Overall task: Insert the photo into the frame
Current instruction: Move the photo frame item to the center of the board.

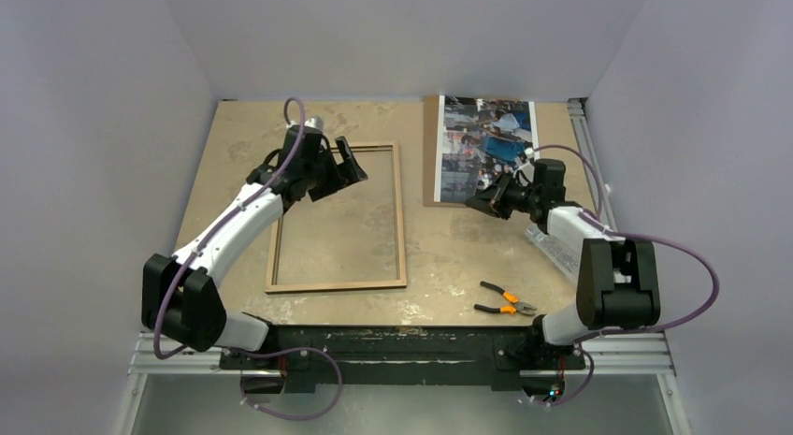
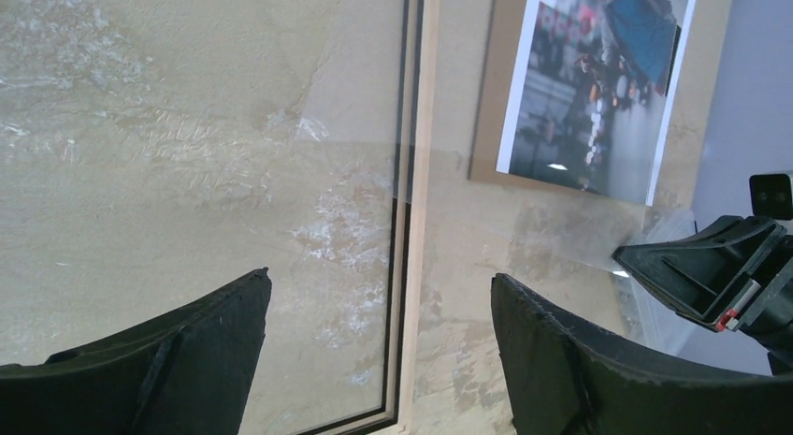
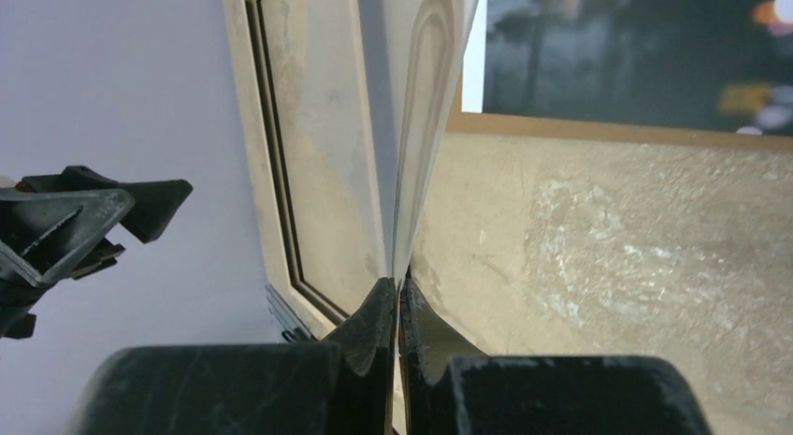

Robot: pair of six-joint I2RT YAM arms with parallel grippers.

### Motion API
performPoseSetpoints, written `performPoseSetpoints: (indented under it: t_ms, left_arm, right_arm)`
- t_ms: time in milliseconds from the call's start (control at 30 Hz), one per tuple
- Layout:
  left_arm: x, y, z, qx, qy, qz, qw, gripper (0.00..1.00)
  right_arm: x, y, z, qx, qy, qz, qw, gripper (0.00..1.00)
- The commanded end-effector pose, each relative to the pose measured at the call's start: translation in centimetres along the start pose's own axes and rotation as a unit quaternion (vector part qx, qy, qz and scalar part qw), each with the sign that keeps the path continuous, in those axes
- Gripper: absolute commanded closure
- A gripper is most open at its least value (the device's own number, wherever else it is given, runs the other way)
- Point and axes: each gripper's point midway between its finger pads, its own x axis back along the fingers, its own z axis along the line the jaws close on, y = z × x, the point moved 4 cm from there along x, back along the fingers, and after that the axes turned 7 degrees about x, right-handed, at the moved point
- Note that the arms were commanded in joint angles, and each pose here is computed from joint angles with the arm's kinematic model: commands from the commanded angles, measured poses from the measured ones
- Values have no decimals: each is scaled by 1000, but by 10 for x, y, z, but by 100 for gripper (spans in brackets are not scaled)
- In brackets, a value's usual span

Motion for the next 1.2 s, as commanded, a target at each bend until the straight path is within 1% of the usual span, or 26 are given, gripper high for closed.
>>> performPoseSetpoints:
  t_ms: [0,133,267,400,533,567,667,700,767,800,867,1000,1067,1167]
  left_arm:
    - [27,18,-19,-19,-36,-32,999,15]
    - [36,22,-26,-19,-47,-37,998,15]
    - [32,21,-26,-14,-44,-31,998,15]
    - [25,18,-23,-10,-34,-18,999,15]
    - [18,15,-19,-5,-24,-8,1000,15]
    - [16,14,-19,-3,-23,-4,1000,15]
    - [11,11,-18,0,-21,5,1000,15]
    - [9,11,-17,1,-20,7,1000,15]
    - [7,9,-15,0,-14,11,1000,15]
    - [5,9,-13,-2,-8,12,1000,15]
    - [0,7,-8,-3,3,18,1000,15]
    - [-19,-2,4,-8,31,44,999,15]
    - [-32,-8,11,-9,48,64,997,16]
    - [-52,-18,21,-8,64,92,994,19]
  right_arm:
    - [21,-3,26,38,19,18,999,100]
    - [26,-30,31,47,21,60,997,100]
    - [28,-65,25,48,11,110,993,100]
    - [34,-98,7,48,-15,158,986,100]
    - [42,-118,-13,55,-52,193,978,100]
    - [43,-120,-17,56,-65,194,977,92]
    - [42,-113,-20,60,-89,174,979,60]
    - [41,-108,-20,63,-98,162,980,52]
    - [39,-96,-19,67,-117,139,981,40]
    - [38,-90,-20,69,-127,128,981,36]
    - [34,-79,-21,69,-142,108,982,32]
    - [22,-62,-27,59,-134,87,985,31]
    - [19,-51,-36,38,-122,73,989,31]
    - [18,-36,-50,7,-95,50,994,32]
